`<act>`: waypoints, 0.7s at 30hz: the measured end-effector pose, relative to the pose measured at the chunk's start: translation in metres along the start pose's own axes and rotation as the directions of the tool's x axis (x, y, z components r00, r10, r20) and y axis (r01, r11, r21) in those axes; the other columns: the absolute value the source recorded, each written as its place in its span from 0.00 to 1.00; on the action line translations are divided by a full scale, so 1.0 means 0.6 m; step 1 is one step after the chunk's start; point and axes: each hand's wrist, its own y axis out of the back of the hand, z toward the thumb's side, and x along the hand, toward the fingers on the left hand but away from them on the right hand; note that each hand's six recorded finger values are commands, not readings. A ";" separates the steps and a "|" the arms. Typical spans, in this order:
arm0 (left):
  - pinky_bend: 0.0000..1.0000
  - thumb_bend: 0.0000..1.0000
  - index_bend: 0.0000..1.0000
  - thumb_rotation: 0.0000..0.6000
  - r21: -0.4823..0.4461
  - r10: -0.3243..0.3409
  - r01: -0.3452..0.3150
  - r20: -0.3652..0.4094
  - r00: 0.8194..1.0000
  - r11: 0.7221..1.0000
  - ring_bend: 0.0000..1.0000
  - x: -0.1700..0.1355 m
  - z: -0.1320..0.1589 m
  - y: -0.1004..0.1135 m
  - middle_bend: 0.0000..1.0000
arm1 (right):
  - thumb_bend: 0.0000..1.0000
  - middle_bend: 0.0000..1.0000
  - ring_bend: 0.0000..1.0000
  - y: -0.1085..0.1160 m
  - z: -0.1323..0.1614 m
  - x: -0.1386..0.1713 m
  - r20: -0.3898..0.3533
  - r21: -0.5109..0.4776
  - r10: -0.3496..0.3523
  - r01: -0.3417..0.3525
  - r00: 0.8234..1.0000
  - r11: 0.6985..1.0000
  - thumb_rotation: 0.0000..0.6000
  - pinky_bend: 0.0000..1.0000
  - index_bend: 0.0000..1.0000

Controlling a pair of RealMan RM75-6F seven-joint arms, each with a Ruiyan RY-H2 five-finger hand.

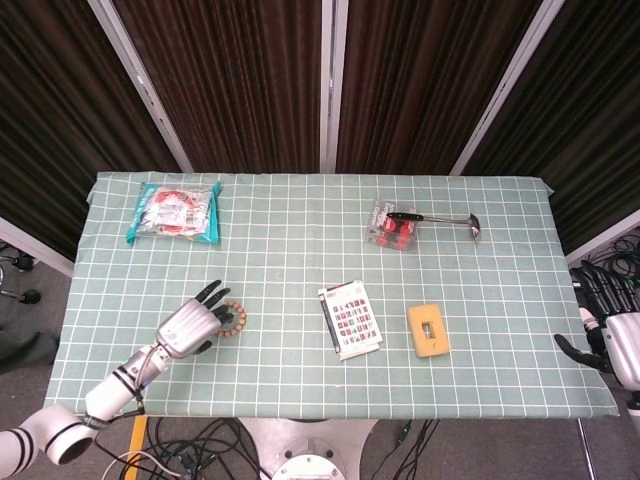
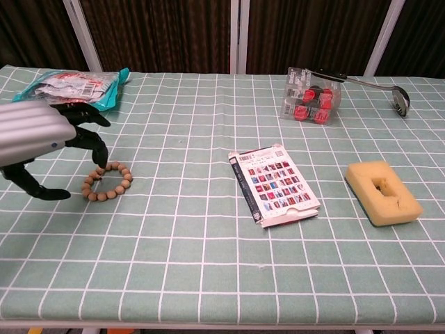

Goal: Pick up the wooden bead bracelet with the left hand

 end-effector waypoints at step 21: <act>0.02 0.25 0.44 1.00 0.057 -0.026 0.028 -0.042 0.999 0.998 0.15 0.032 0.014 -0.054 0.46 | 0.12 0.01 0.00 -0.007 -0.011 0.003 0.025 -0.015 0.007 -0.007 1.000 1.000 1.00 0.00 0.00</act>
